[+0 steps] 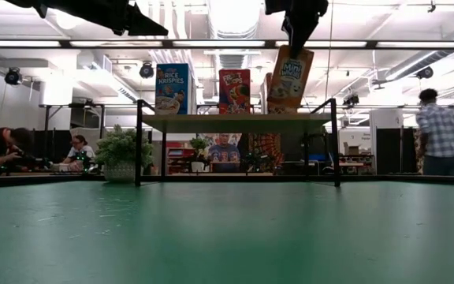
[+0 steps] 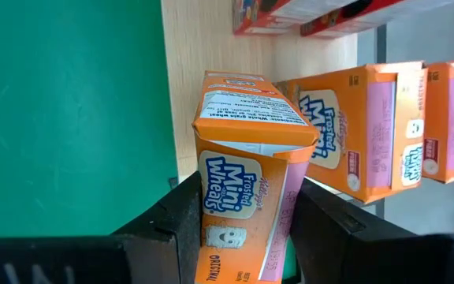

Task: Stack cereal on shelf
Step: Put the orange cereal box on the shelf aligned with the other orange cereal boxes

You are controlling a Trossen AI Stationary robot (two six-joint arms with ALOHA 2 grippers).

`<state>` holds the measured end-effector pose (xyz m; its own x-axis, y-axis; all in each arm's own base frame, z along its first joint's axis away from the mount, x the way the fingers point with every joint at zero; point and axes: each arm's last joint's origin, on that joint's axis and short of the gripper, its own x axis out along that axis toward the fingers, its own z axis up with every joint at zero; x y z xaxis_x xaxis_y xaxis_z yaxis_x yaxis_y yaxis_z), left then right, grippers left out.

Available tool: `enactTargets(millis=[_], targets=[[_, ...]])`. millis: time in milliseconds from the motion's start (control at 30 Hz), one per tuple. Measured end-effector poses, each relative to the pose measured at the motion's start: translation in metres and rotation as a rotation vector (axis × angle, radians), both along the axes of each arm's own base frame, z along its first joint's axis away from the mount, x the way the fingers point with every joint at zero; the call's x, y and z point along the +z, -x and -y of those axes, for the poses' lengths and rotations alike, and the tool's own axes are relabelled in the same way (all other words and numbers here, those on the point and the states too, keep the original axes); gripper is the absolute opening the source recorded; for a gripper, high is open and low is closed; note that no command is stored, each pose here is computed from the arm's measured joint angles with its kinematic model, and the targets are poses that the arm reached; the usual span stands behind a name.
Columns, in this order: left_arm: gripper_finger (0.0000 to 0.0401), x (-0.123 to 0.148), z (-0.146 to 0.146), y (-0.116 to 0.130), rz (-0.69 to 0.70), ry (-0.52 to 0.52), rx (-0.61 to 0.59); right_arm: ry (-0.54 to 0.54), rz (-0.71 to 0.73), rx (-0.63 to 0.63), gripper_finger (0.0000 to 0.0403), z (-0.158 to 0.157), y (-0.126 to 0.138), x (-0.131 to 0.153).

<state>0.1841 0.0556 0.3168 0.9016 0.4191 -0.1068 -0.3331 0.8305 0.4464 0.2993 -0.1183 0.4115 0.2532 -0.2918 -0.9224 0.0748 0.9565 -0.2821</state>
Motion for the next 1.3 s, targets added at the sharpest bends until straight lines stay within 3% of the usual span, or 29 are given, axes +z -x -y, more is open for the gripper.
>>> enactTargets(millis=[400, 700, 1067, 1300], targets=[[0.0000, 0.0001, 0.0000, 0.0000, 0.001, -0.001, 0.000, 0.036, -0.049, -0.024, 0.0149, 0.0028, -0.0018, -0.0099], [0.0000, 0.0000, -0.0001, 0.0000, 0.000, -0.001, 0.001, 0.033, -0.039, -0.037, 0.0172, 0.0033, -0.0021, -0.0097], [0.0000, 0.0000, 0.0000, 0.0000, -0.002, -0.004, 0.000, 0.039, -0.039, 0.003, 0.0169, 0.0035, -0.0031, -0.0095], [0.0000, 0.0000, 0.0000, 0.0000, -0.002, -0.004, 0.000, 0.033, -0.019, -0.034, 0.0167, 0.0046, -0.0040, -0.0099]])
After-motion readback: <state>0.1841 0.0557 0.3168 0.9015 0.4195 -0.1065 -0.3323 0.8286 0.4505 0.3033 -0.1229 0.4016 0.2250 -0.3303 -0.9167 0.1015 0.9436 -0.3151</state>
